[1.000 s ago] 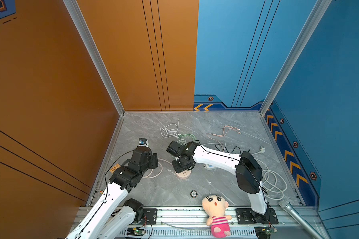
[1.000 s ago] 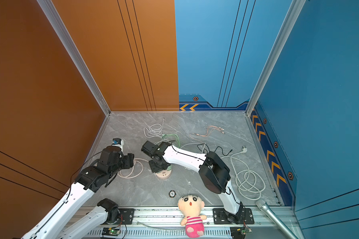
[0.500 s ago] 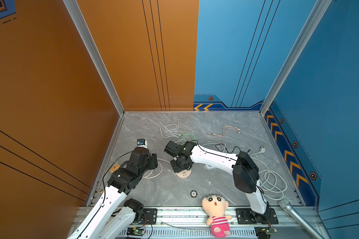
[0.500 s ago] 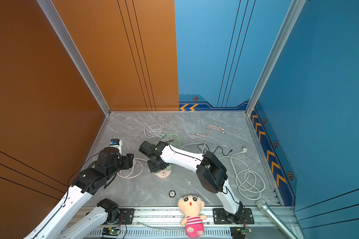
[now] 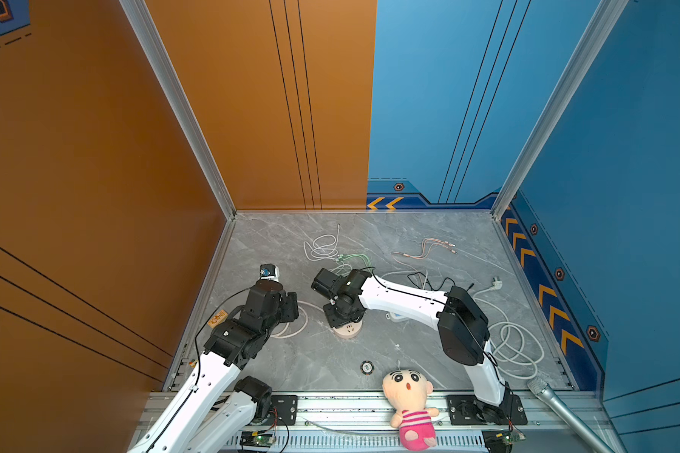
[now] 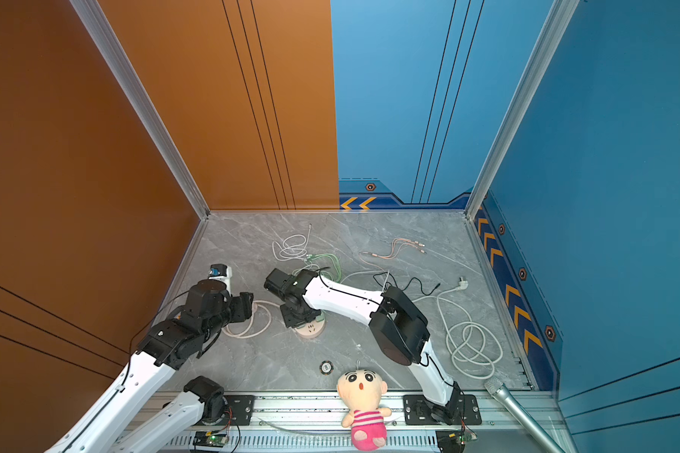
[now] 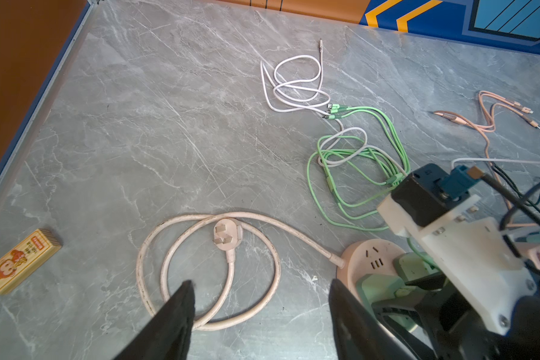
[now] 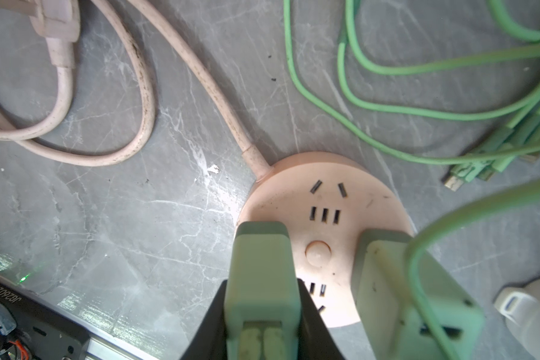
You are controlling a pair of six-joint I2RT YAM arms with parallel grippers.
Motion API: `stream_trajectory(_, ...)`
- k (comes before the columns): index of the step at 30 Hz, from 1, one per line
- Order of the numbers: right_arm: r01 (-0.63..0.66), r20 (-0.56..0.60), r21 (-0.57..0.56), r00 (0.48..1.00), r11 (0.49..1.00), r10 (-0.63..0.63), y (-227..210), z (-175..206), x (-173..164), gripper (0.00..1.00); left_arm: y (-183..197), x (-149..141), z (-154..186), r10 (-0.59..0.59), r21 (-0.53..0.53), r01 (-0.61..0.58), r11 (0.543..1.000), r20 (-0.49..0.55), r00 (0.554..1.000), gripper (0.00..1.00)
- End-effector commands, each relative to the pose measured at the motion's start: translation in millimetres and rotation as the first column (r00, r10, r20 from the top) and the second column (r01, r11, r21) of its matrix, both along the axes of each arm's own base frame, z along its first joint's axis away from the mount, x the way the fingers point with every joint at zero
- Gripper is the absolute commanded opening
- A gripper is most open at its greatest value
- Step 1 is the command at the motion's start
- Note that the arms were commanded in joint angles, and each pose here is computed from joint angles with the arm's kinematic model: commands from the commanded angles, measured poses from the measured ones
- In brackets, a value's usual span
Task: Insert plugs into power strip
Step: Insert the plug into the socket.
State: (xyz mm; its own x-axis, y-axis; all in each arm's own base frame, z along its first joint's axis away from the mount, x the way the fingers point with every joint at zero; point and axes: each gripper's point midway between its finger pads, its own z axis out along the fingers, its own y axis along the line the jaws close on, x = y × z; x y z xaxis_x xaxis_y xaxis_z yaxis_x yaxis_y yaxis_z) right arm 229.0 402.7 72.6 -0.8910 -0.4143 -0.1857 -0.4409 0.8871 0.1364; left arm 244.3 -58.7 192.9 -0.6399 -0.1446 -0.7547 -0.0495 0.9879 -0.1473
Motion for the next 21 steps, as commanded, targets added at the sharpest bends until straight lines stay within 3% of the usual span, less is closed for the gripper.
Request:
stream_trajectory(1,-0.019,-0.072,-0.167,0.997,0.986,0.007,-27.6,-41.3,-17.7,0.0,2.9,-2.6,-6.7,0.01,0.0,-0.01,1.0,-0.022,1.0,0.69)
stream_trajectory(12,-0.051,-0.073,-0.252,0.997,0.966,0.033,-40.3,-59.2,-17.3,0.0,2.3,-0.5,-9.0,0.011,0.008,-0.011,1.0,-0.036,0.999,0.68)
stream_trajectory(21,-0.063,-0.066,-0.228,0.997,0.972,0.049,-34.9,-51.5,-14.8,0.0,1.7,-0.9,-9.5,0.008,0.008,-0.007,1.0,-0.042,0.999,0.68)
